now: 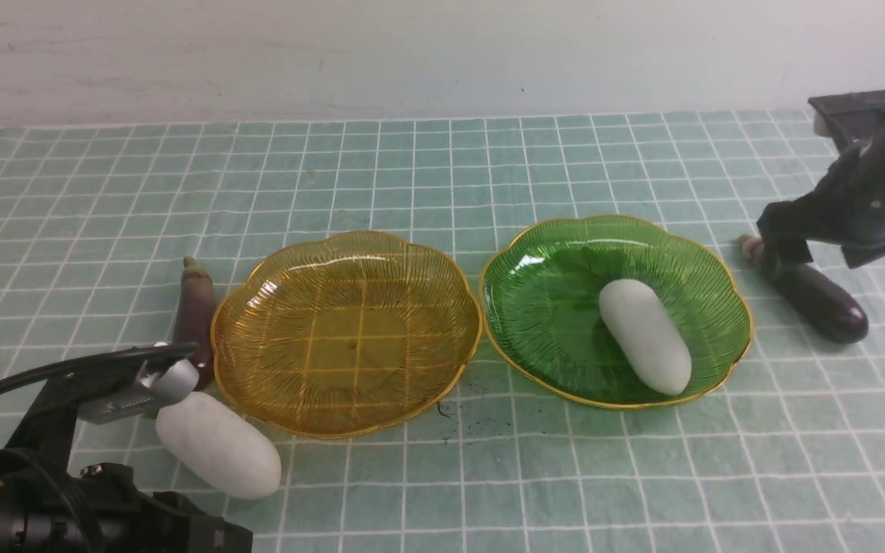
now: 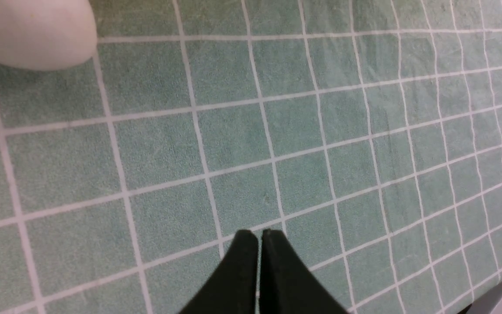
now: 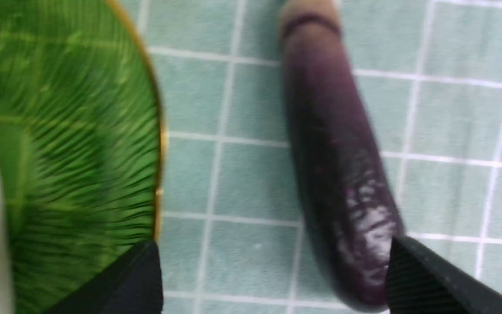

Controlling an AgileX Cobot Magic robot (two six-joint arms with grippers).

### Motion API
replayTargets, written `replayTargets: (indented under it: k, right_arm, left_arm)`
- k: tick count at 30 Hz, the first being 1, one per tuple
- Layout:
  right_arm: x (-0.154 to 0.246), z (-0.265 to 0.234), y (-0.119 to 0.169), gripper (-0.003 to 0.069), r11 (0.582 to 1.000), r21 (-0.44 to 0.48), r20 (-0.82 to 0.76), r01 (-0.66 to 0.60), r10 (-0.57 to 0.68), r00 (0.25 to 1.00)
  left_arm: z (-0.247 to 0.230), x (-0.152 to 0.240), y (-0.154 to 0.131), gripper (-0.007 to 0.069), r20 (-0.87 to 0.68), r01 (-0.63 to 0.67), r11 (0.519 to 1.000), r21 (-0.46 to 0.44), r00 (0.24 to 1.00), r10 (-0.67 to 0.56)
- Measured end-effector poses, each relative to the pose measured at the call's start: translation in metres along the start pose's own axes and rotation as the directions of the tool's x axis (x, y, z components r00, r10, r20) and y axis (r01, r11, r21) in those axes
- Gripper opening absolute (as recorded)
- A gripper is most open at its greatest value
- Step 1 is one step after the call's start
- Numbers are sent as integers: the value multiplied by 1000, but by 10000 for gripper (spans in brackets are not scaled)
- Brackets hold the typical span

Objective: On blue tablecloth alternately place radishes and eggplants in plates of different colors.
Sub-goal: 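Pick up the eggplant and place it on the yellow plate with the right gripper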

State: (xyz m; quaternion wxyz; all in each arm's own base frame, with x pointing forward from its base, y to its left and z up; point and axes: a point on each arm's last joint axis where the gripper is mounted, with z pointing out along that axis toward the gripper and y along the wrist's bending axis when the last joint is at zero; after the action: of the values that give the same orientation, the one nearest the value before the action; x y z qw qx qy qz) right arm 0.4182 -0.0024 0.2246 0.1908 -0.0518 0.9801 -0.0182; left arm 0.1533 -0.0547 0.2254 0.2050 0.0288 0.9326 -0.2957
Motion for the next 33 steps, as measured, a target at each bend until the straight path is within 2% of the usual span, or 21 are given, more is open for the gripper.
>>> replayTargets:
  k: [2,10,14,20,23,28,33]
  right_arm:
    - [1,12,-8,604,998,57,-21,13,-12,1000]
    - [5,55,-16,559,984,141,-72,106,-96,993]
    - [8,65,-17,529,984,144,-96,109,-96,991]
    - [11,72,-13,383,993,101,-112,59,-48,993]
    - [11,70,-13,382,993,101,-126,57,-44,991]
    - [-19,32,-18,382,992,121,-117,29,-15,993]
    - [-44,-14,-10,382,998,19,-48,-64,65,997]
  left_arm:
    - [0,0,0,-6,0,0,1000,0,1000,0]
    - [0,0,0,-6,0,0,1000,0,1000,0]
    - [0,0,0,-6,0,0,1000,0,1000,0]
    - [0,0,0,-6,0,0,1000,0,1000,0]
    - [0,0,0,-6,0,0,1000,0,1000,0]
    - [0,0,0,-6,0,0,1000,0,1000,0]
    - [0,0,0,-6,0,-3,1000,0,1000,3]
